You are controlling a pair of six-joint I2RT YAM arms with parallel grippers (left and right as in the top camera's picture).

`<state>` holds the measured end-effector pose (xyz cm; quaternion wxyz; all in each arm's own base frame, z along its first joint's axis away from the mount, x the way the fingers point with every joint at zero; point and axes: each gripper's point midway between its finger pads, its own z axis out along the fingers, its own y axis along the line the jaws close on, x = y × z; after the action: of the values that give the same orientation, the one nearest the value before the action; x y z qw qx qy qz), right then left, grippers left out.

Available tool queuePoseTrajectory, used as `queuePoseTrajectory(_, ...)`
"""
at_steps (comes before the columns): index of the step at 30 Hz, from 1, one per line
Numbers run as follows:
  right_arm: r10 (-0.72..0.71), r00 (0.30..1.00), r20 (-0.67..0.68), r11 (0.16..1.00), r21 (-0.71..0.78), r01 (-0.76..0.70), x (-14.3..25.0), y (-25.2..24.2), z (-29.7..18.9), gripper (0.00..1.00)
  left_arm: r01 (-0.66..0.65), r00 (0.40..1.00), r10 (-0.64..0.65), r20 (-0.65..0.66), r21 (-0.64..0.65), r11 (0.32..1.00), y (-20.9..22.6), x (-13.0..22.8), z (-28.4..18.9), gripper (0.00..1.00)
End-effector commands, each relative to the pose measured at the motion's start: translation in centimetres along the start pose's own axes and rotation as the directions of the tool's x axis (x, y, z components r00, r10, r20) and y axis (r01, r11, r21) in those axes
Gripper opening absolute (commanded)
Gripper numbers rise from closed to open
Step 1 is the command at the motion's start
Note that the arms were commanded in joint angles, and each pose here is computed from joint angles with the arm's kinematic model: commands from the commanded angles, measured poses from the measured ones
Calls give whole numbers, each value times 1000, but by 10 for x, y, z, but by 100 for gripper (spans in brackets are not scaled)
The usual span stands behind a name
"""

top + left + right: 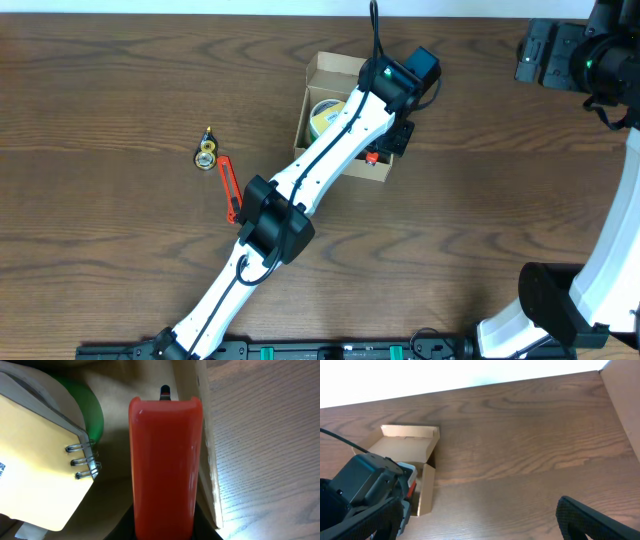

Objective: Pack container
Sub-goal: 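Carry the red stapler over the box with the left gripper, then lower the stapler upright into the box and open the left gripper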

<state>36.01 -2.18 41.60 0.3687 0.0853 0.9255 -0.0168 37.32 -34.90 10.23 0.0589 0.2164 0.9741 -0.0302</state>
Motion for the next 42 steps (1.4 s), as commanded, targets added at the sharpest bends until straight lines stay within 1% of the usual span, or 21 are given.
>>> queuePoseTrajectory(1, 18, 1000, -3, 1000, 6, -18, 0, -3, 1, 99, -31, 1000, 31, 1, 6, 1000, -3, -1, 4, 5)
queuePoseTrajectory(11, 18, 1000, -3, 1000, 6, -18, 0, -3, 1, 99, -82, 995, 83, 53, -19, 996, -1, -13, 3, 6)
queuePoseTrajectory(23, 18, 1000, -3, 1000, 6, -18, 0, -3, 1, 99, -65, 995, 66, 77, -19, 998, 0, -20, 5, 6)
queuePoseTrajectory(25, 18, 1000, -3, 1000, 6, -18, 0, -3, 1, 99, -37, 996, 40, 86, -39, 999, 6, -22, 4, 6)
queuePoseTrajectory(31, 18, 1000, -3, 1000, 6, -18, 0, -3, 1, 99, 33, 996, -30, 81, -34, 999, 17, -25, 6, 6)
queuePoseTrajectory(34, 18, 1000, -3, 1000, 6, -18, 0, -3, 1, 99, 48, 996, -45, 81, -35, 998, 19, -25, 6, 5)
queuePoseTrajectory(38, 18, 1000, -3, 1000, 6, -18, 0, -3, 1, 99, 99, 993, -96, 74, -32, 995, 19, -23, 8, 6)
queuePoseTrajectory(42, 18, 1000, -3, 1000, 6, -18, 0, -3, 1, 99, 101, 994, -99, 40, -45, 994, 21, -17, 17, 6)
